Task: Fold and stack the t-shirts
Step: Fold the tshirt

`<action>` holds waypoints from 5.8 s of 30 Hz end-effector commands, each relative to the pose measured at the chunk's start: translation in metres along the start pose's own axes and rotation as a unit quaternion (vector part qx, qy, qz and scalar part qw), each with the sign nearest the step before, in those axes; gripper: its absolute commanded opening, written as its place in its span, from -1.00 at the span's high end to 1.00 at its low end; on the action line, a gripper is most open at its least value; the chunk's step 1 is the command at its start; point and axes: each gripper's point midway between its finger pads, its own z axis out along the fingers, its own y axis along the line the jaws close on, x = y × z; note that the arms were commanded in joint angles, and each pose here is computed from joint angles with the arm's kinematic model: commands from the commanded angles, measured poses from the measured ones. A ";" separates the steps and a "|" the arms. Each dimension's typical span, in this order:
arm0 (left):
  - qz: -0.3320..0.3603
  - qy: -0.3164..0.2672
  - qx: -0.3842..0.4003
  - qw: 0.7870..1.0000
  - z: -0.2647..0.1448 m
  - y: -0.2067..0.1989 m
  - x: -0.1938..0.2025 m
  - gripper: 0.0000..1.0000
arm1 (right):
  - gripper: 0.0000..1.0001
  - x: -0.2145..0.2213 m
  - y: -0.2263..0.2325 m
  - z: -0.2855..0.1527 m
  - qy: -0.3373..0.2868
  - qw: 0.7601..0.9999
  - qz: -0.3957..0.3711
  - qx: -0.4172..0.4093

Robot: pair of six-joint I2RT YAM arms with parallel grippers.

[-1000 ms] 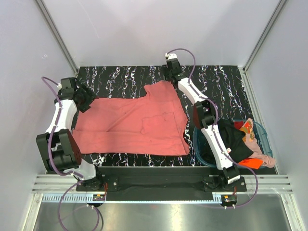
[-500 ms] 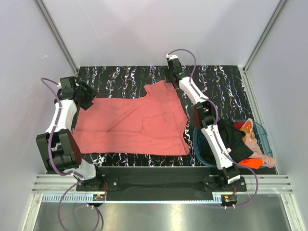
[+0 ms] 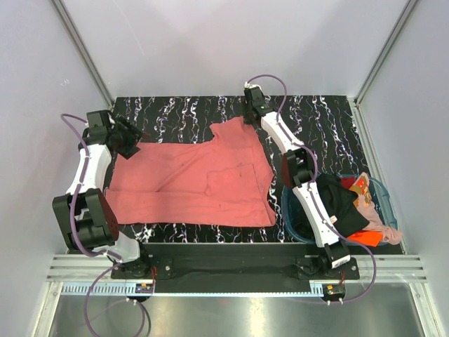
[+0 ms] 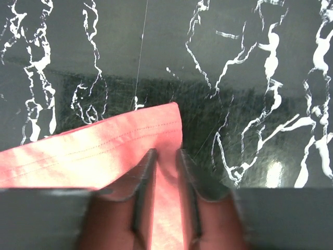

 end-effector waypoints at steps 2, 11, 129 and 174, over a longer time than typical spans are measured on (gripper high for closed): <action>0.016 -0.017 0.044 0.999 -0.016 -0.029 -0.014 -0.40 | 0.75 -0.001 0.001 -0.006 0.009 1.000 0.020 -0.003; 0.018 -0.032 -0.020 0.999 -0.008 0.009 -0.038 -0.36 | 0.92 -0.025 0.011 -0.010 -0.028 0.998 0.052 -0.033; 0.088 0.010 -0.441 0.893 -0.028 0.209 -0.054 1.00 | 1.00 0.157 -0.023 -0.285 0.239 0.944 0.201 -0.106; 0.039 0.091 -0.252 0.963 0.032 0.149 0.024 0.35 | 0.03 0.121 0.109 -0.209 0.320 0.895 0.127 -0.282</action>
